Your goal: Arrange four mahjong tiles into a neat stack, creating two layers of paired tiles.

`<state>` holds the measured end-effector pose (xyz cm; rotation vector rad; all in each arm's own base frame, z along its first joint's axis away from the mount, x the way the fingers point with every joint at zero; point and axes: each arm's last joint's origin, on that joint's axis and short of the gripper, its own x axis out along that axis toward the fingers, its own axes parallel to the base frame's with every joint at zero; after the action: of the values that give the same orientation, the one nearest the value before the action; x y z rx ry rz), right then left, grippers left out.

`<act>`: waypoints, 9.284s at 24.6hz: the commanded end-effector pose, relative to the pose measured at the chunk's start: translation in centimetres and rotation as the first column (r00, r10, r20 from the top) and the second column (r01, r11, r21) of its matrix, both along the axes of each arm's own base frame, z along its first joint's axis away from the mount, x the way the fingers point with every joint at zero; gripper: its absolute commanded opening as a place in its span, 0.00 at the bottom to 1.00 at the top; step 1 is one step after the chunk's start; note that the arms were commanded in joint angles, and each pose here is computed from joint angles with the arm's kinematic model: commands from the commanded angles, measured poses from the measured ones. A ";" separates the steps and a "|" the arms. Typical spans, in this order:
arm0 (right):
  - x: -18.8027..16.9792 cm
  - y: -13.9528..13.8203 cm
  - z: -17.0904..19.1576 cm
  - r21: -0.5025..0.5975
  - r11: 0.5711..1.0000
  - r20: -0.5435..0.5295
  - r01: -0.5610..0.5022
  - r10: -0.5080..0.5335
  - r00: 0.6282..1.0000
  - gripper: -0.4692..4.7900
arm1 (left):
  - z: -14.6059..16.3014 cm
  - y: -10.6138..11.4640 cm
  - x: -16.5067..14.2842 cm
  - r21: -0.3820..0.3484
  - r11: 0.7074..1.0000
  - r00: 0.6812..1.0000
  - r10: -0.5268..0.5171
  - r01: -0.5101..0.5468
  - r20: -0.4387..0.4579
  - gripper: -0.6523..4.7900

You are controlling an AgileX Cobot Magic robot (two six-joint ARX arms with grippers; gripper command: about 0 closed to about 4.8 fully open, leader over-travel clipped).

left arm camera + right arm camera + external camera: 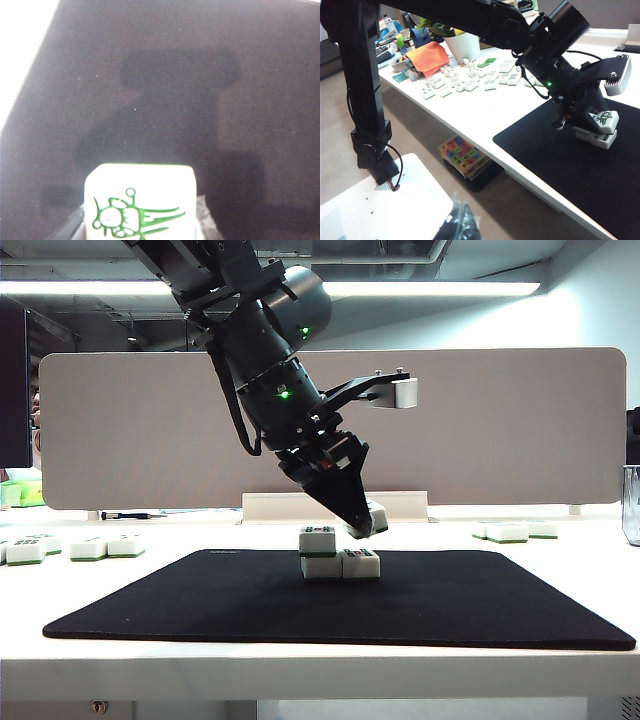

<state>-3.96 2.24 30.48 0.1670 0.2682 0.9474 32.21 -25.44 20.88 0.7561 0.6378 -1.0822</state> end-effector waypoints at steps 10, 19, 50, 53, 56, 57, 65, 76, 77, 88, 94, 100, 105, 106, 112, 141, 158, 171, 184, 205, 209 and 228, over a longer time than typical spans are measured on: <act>-0.3 0.0 0.1 0.000 1.000 0.025 0.001 -0.001 1.000 0.09 | 0.3 0.0 0.1 0.014 1.000 0.999 0.019 -0.020 0.038 0.52; -0.3 0.0 0.1 0.000 1.000 0.025 0.001 -0.001 1.000 0.09 | 0.3 0.0 0.0 0.014 1.000 0.999 0.017 -0.018 0.032 0.74; -0.3 0.0 0.1 0.000 1.000 0.025 0.001 -0.001 1.000 0.09 | 0.4 -0.1 4.0 -0.115 0.972 0.913 0.232 -0.205 0.335 0.54; -0.3 0.0 0.1 0.000 1.000 0.025 0.001 -0.001 1.000 0.09 | 0.3 0.0 3.9 -0.099 0.973 0.918 0.230 -0.209 0.322 0.51; -0.3 0.0 0.1 0.000 1.000 0.025 0.002 -0.002 1.000 0.09 | -0.1 0.1 3.6 -0.065 0.975 0.932 0.221 -0.211 0.287 0.51; -0.3 0.0 0.1 0.000 1.000 0.025 0.001 -0.001 1.000 0.09 | -0.3 0.2 3.5 -0.051 0.977 0.940 0.211 -0.205 0.268 0.50; -0.2 -0.1 0.0 -0.010 0.999 0.025 0.042 -0.042 0.999 0.09 | -0.6 0.2 3.2 -0.038 0.982 0.957 0.187 -0.183 0.224 0.50; -0.2 -0.1 0.0 -0.011 0.999 0.025 0.045 -0.045 0.999 0.09 | -0.8 0.3 3.0 -0.029 0.981 0.963 0.193 -0.191 0.190 0.44; -0.2 -0.1 0.0 -0.011 0.999 0.025 0.045 -0.045 0.999 0.09 | -0.8 0.3 3.0 -0.029 0.981 0.963 0.193 -0.191 0.190 0.44; -0.2 -0.1 0.0 -0.011 0.999 0.025 0.045 -0.045 0.999 0.09 | -1.1 0.3 2.7 -0.021 0.986 0.975 0.166 -0.165 0.148 0.44; -0.2 -0.1 0.0 -0.011 0.999 0.025 0.045 -0.045 0.999 0.09 | -0.8 0.2 2.9 -0.040 0.985 0.970 0.171 -0.167 0.171 0.44; -0.2 -0.1 0.0 -0.011 0.999 0.025 0.045 -0.045 0.999 0.09 | 0.8 -0.7 3.2 -0.115 0.979 0.959 0.187 -0.166 0.211 0.44; -0.2 -0.1 0.0 -0.011 0.999 0.025 0.045 -0.045 0.999 0.09 | 1.4 -2.0 2.2 -0.080 0.989 0.974 0.140 -0.127 0.180 0.44; -0.2 -0.1 0.0 -0.011 0.999 0.026 0.046 -0.046 0.999 0.09 | 1.3 -2.4 1.7 -0.066 0.992 0.979 0.121 -0.111 0.166 0.44; -0.2 -0.1 0.0 -0.011 0.999 0.026 0.045 -0.045 0.999 0.09 | 1.0 -2.8 1.1 -0.041 0.994 0.983 0.107 -0.102 0.146 0.44; -0.2 -0.1 0.0 -0.011 0.999 0.025 0.045 -0.045 0.999 0.09 | -0.2 -3.7 0.7 0.010 0.997 0.992 0.074 -0.075 0.105 0.33; -0.2 -0.1 0.0 -0.011 0.999 0.026 0.045 -0.045 0.999 0.09 | -0.8 -3.6 0.6 0.037 0.996 0.994 0.073 -0.076 0.080 0.33; -0.2 -0.1 0.0 -0.011 0.999 0.025 0.045 -0.045 0.999 0.09 | 10.1 -3.1 -1.5 -0.091 0.979 0.976 0.190 -0.181 0.105 0.33; 0.5 -0.9 -0.1 -0.103 0.904 0.055 0.414 -0.411 0.910 0.09 | 18.2 11.2 -0.9 -0.182 0.878 0.873 0.468 -0.443 0.139 0.33; 0.6 -1.0 -0.1 -0.109 0.892 0.058 0.439 -0.435 0.898 0.09 | 15.2 20.5 -12.1 -0.176 0.718 0.712 0.694 -0.673 0.110 0.33; 0.6 -1.0 -0.1 -0.109 0.892 0.058 0.439 -0.435 0.898 0.09 | 14.2 21.3 -15.3 -0.194 0.714 0.706 0.698 -0.673 0.119 0.33; 0.6 -1.0 -0.1 -0.109 0.892 0.058 0.439 -0.435 0.898 0.09 | 14.6 26.1 -32.3 -0.774 0.404 0.358 0.901 -0.488 0.244 0.32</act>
<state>-3.10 1.23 30.26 0.1032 0.2686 0.4818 -0.10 0.70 34.96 0.1838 0.0122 -0.0118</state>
